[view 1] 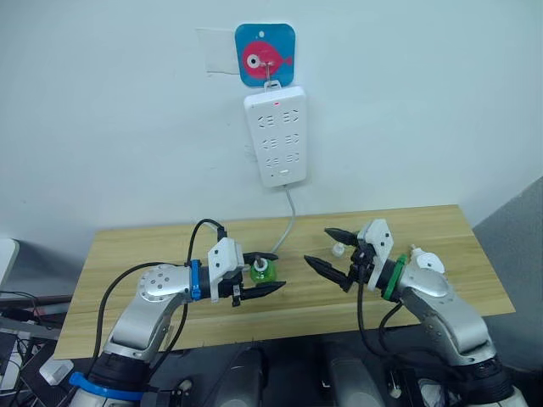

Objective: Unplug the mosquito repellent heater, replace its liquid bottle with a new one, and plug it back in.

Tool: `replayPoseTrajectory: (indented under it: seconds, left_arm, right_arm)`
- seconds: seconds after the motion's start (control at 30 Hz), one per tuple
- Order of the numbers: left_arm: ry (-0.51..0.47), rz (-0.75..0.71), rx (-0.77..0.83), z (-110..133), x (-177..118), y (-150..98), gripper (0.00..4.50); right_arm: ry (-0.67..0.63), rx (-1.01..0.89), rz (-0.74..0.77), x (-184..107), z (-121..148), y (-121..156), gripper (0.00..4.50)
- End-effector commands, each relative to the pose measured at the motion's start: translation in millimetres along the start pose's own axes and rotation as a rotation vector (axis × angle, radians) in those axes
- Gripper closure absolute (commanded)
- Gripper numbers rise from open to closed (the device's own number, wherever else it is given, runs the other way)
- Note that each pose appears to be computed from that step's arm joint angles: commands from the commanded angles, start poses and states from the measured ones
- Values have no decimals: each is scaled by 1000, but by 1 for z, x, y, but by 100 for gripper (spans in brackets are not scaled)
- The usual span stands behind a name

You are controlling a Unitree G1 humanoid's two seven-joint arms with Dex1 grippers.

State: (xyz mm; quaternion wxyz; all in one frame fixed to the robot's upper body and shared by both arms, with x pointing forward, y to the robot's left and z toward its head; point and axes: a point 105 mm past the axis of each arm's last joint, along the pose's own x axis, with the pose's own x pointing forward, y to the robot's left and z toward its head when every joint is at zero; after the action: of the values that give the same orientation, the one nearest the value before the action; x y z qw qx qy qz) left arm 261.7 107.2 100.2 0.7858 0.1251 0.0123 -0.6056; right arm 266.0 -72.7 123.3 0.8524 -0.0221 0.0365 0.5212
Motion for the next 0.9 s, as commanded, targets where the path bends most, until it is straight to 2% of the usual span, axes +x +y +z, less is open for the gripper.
replayPoseTrajectory:
  seconds: [0.03, 0.43, 0.9]
  left_arm:
    - [-30, -38, 36, 10, -1, 1, 223]
    - [-46, -72, 57, 15, 6, 7, 223]
    - [-62, -83, 75, 20, 12, 9, 223]
  right_arm:
    - [1, -28, 177, 4, 16, 25, 163]
    - [-45, -105, 323, 36, 34, 45, 163]
    - [-48, -138, 338, 61, 31, 42, 163]
